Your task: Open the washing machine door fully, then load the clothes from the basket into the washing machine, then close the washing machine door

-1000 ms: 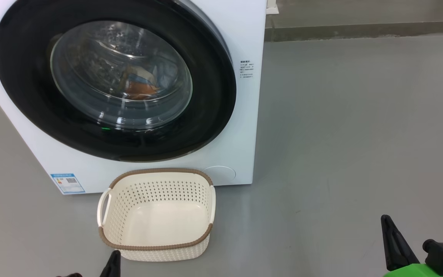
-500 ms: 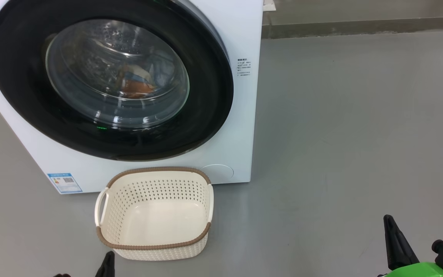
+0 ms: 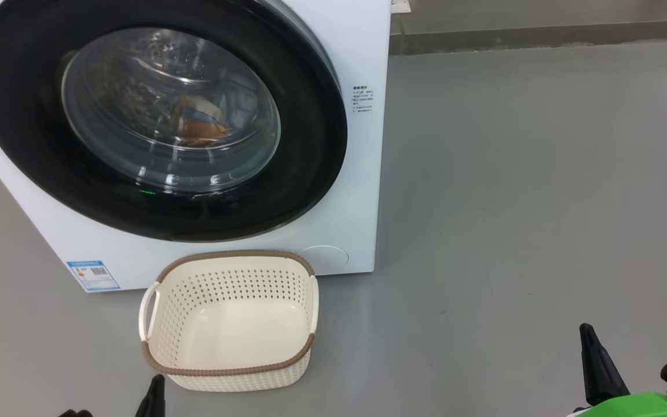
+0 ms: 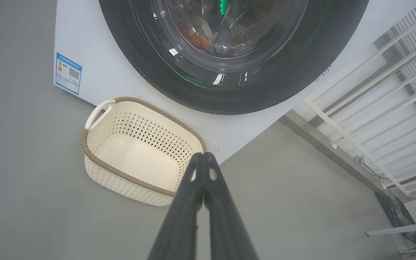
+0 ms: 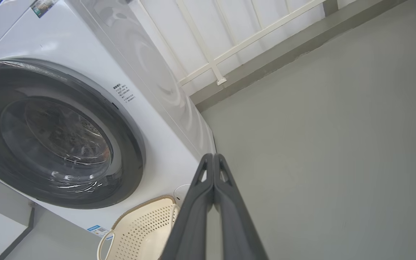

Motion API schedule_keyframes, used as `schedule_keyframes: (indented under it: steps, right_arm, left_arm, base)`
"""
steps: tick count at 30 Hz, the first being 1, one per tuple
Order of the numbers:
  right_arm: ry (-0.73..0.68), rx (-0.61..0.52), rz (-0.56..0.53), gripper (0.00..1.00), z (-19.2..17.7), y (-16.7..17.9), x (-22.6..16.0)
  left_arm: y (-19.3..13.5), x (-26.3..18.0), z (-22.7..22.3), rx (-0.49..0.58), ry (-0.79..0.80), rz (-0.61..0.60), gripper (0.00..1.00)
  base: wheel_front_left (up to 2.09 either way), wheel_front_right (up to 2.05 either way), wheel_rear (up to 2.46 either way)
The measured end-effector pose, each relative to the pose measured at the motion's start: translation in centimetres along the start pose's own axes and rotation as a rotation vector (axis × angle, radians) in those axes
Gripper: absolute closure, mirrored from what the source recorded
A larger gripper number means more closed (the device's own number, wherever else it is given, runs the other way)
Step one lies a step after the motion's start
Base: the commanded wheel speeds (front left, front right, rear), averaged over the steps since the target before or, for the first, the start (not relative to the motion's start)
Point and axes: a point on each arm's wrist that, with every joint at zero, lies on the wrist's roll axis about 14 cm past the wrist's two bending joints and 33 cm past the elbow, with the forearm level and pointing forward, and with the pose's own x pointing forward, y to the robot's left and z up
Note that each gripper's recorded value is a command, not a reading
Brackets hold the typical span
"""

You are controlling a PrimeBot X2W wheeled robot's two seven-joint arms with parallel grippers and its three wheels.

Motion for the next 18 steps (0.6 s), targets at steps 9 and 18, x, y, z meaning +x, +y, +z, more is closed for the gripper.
schedule_keyframes:
  steps: [9, 18]
  right_arm:
    - [0.01, 0.099, -0.015, 1.0, -0.09, -0.22, 0.12]
    - [0.022, 0.2, -0.03, 1.0, -0.3, -0.48, 0.12]
  left_arm:
    - [0.14, 0.39, 0.33, -0.083, -0.001, 0.012, 1.0]
    - [-0.03, 0.9, 0.72, -0.163, -0.006, 0.013, 1.0]
  base:
    - [0.0, 0.0, 0.0]
    - [0.0, 0.0, 0.0]
